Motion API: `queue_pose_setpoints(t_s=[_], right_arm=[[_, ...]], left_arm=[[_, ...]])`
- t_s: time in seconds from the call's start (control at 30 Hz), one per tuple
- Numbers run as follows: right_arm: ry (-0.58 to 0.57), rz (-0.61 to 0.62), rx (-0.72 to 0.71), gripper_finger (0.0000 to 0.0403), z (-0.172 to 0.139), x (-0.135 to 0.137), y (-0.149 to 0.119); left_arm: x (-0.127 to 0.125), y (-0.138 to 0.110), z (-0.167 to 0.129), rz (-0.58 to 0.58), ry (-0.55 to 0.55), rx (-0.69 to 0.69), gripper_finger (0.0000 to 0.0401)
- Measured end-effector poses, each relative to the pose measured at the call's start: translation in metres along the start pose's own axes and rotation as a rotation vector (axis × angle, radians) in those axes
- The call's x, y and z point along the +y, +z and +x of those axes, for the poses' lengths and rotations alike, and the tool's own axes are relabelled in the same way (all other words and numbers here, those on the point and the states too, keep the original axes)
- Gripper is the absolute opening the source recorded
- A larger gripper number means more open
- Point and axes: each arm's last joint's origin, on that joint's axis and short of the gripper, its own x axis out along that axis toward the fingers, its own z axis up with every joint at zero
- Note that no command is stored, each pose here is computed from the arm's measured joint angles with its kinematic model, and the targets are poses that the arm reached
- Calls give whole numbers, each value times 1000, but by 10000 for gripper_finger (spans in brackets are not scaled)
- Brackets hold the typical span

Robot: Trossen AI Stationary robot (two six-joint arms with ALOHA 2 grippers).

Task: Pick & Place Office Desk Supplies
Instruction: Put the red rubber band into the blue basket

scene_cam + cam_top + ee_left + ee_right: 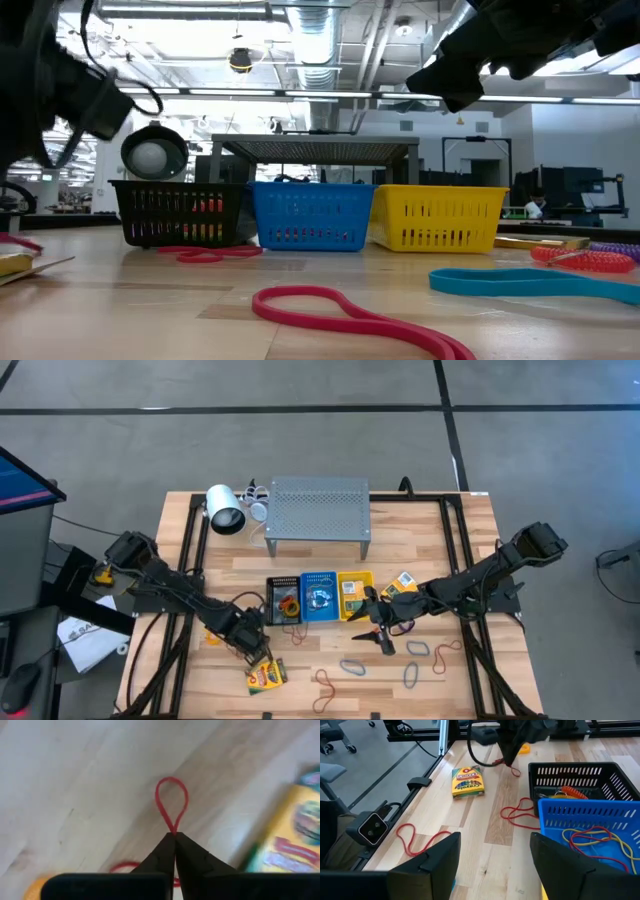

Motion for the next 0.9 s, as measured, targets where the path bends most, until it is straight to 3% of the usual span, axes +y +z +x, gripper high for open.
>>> queue_pose_setpoints(t_s=[0.5, 0.9], right_arm=[[5, 3, -6, 234, 0, 0, 1], [7, 5, -18, 234, 0, 0, 2]], left_arm=[[27, -5, -74, 10, -167, -185, 0], [42, -10, -105, 99, -306, -235, 0]])
